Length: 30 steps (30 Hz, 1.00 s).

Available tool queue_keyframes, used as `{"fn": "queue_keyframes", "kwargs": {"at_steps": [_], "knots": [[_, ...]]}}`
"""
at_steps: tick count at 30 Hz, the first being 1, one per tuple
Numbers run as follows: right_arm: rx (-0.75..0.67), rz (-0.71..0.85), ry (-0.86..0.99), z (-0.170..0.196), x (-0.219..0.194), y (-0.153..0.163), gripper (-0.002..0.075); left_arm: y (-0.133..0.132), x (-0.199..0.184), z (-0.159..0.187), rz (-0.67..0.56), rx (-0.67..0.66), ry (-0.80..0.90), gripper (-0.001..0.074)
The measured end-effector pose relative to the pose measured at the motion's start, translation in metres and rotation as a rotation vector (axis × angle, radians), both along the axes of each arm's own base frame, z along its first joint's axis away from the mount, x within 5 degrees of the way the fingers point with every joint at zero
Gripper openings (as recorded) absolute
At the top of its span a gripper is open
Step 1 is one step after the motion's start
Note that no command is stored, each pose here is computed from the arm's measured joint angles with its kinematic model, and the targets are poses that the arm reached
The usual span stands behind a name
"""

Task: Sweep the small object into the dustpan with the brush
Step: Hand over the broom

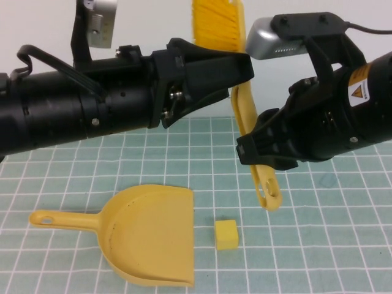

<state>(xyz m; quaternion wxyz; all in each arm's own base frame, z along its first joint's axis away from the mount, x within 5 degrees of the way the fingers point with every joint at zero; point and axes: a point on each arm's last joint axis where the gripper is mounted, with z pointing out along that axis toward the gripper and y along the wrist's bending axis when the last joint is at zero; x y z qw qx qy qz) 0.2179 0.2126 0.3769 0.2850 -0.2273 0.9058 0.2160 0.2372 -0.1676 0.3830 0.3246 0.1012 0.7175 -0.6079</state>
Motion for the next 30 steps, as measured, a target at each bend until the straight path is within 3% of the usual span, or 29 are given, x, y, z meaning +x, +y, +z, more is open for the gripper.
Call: {"fn": "queue_keyframes", "kwargs": {"at_steps": [7, 17, 22, 26, 30], "knots": [[-0.012, -0.013, 0.001, 0.01, 0.0, -0.002, 0.0192, -0.001, -0.002, -0.002, -0.026, 0.01, 0.038, 0.0485], [0.01, -0.009, -0.021, 0.031, -0.003, -0.003, 0.0192, 0.003, 0.007, 0.003, 0.08, -0.067, 0.071, 0.0485], [0.012, 0.018, -0.019, 0.031, -0.009, 0.003, 0.0192, -0.002, 0.016, -0.009, 0.07, -0.04, 0.074, 0.0485], [0.013, 0.031, -0.007, 0.028, -0.01, 0.007, 0.0192, -0.009, 0.02, -0.022, -0.01, -0.044, 0.128, 0.0484], [0.002, 0.031, 0.011, 0.022, -0.006, 0.012, 0.0192, -0.009, 0.023, -0.024, 0.007, -0.037, 0.135, 0.0484]]}}
